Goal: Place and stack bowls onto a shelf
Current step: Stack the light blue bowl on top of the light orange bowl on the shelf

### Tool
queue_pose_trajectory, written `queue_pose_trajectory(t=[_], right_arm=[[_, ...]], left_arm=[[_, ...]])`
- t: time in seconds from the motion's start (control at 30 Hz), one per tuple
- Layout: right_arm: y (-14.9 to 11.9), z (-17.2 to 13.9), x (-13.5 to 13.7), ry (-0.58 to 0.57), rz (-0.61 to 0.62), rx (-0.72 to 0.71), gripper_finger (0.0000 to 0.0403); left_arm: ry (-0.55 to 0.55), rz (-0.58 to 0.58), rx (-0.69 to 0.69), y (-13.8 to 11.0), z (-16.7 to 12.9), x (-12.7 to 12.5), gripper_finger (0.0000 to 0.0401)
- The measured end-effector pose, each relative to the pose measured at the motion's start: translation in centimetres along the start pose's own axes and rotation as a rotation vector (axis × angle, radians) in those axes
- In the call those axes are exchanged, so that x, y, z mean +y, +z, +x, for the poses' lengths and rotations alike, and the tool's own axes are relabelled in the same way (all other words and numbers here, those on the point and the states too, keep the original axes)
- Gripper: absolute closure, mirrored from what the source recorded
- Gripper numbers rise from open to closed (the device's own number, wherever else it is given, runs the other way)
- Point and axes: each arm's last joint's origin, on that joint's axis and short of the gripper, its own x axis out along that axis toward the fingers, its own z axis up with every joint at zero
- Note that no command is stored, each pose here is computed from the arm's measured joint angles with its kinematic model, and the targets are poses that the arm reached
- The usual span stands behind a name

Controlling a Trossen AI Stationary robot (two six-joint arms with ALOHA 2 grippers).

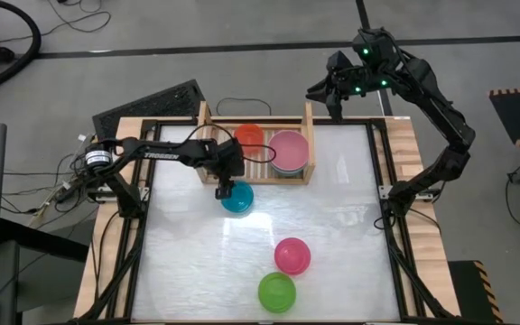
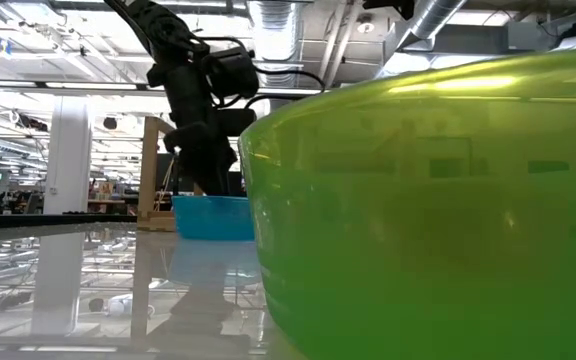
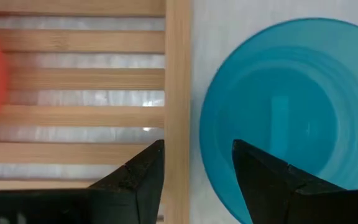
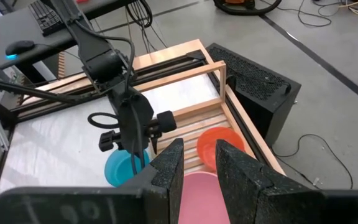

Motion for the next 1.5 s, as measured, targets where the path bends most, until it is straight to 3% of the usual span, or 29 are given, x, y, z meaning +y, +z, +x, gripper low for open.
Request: queue_pose_trajectory(t=[0.1, 0.27, 0.33, 0.47, 0.67, 0.87, 1.0, 1.27, 1.4, 1.5], right_arm=[[0.0, 0.0, 0.0, 0.000, -0.006, 0.000, 0.0284], [0.0, -0.1, -0.2, -0.009, -0.004, -0.001, 0.0284], [0.0, -0.1, -0.2, -0.009, -0.004, -0.001, 0.0284], [0.0, -0.1, -0.2, -0.009, -0.025, -0.001, 0.0284], [0.0, -0.1, -0.2, -0.009, -0.027, -0.001, 0.0284], [0.0, -0.1, -0.2, -0.009, -0.028, 0.000, 0.0284], [0.0, -0.1, -0.2, -0.009, -0.028, 0.000, 0.0284], [0.0, -0.1, -0.2, -0.009, -0.028, -0.002, 0.0284], [0.0, -0.1, -0.2, -0.011, -0.029, -0.004, 0.0284], [0.0, -0.1, -0.2, -0.012, -0.013, -0.004, 0.0284]], left_arm=[[-0.009, 0.012, 0.010, -0.1, 0.0, -0.1, 0.0256], [-0.053, 0.014, 0.012, -0.6, 0.4, -0.3, 0.0367], [-0.056, -0.008, 0.016, -0.7, 0.4, -0.3, 0.0390], [-0.054, -0.078, 0.012, -0.1, -0.1, -0.2, 0.0399], [-0.007, -0.175, -0.039, 3.0, -3.3, 1.4, 0.0401], [0.308, -0.306, -0.071, 5.7, -8.3, 4.7, 0.0401], [0.419, -0.384, -0.100, 5.4, -10.4, 8.0, 0.0401], [0.459, -0.564, -0.216, 2.3, -10.6, 14.8, 0.0401], [0.412, -0.590, -0.276, 2.3, -8.8, 17.0, 0.0401], [0.397, -0.591, -0.229, 2.4, -6.7, 17.9, 0.0401]])
